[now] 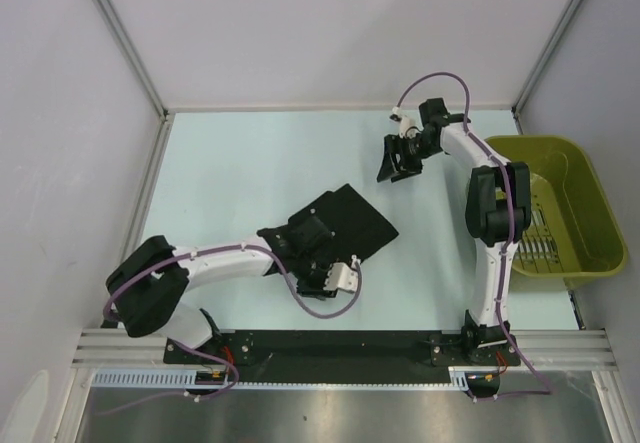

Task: Fold and stack the long sleeve shirts
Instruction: Fold the shirt

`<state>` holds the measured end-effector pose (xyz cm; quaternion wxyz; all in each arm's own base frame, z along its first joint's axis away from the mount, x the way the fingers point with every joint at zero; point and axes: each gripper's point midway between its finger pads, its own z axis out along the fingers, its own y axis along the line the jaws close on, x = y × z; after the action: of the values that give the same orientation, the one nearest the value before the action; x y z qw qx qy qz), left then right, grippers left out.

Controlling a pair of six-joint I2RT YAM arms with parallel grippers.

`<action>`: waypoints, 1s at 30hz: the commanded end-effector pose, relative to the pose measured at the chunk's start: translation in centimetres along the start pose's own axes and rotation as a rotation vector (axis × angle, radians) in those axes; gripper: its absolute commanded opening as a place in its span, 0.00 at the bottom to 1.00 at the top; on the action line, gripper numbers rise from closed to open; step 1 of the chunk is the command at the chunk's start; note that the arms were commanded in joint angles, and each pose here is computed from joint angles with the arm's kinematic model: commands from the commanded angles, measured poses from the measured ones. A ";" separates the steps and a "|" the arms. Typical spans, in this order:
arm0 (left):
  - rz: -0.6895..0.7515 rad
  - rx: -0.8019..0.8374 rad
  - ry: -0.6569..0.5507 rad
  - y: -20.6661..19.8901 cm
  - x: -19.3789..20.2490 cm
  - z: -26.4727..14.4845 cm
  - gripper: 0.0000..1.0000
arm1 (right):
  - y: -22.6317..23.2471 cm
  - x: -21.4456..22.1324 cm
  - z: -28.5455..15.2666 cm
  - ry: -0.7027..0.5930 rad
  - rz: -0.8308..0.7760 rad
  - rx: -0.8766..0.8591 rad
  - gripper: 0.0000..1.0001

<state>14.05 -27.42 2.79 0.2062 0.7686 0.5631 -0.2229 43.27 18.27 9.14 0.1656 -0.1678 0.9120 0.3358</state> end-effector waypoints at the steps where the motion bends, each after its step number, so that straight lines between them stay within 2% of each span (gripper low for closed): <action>1: -0.280 0.069 -0.253 1.9 -4.4 -5.4 0.52 | 1.9 0.4 -1.7 0.014 -0.085 0.001 0.63; 2: -0.405 0.115 -0.331 2.7 -5.2 -6.4 0.62 | 2.2 0.5 -1.5 0.022 -0.097 -0.005 0.63; 3: -0.487 0.046 -0.381 6.4 -5.0 -9.1 0.65 | 2.3 0.6 -1.3 0.028 -0.106 -0.012 0.63; 5: -0.653 0.067 -0.418 9.5 -4.0 -10.0 0.70 | 3.1 1.2 -0.8 0.060 -0.136 -0.031 0.63; 6: -0.704 0.017 -0.454 12.6 -3.5 -12.4 0.75 | 3.3 1.5 -0.4 0.075 -0.137 -0.046 0.63; 7: -0.763 0.022 -0.465 13.9 -2.8 -12.8 0.82 | 3.4 1.7 -0.1 0.085 -0.149 -0.053 0.63; 9: -0.879 0.046 -0.485 16.8 -0.6 -13.2 0.86 | 3.7 2.4 0.6 0.114 -0.157 -0.060 0.63; 10: -0.931 0.055 -0.490 17.6 0.1 -13.2 0.99 | 3.8 2.6 0.8 0.121 -0.159 -0.062 0.63; 15: -1.115 0.102 -0.518 21.1 4.1 -11.1 0.96 | 3.6 3.5 2.2 0.151 -0.175 -0.048 0.63; 19: -1.155 0.102 -0.478 21.8 6.2 -8.9 0.92 | 3.1 4.4 3.3 0.183 -0.180 -0.034 0.63; 26: -1.248 0.122 -0.335 20.0 9.8 -4.8 0.88 | 2.9 4.5 3.5 0.187 -0.174 -0.041 0.63; 30: -1.272 0.210 -0.300 18.1 9.7 -3.3 0.76 | 2.8 4.3 3.4 0.180 -0.159 -0.049 0.64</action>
<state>36.54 -23.13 4.13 0.0901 0.2599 0.8353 -0.4760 38.40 21.77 6.11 0.0951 -0.2690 0.9016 0.3250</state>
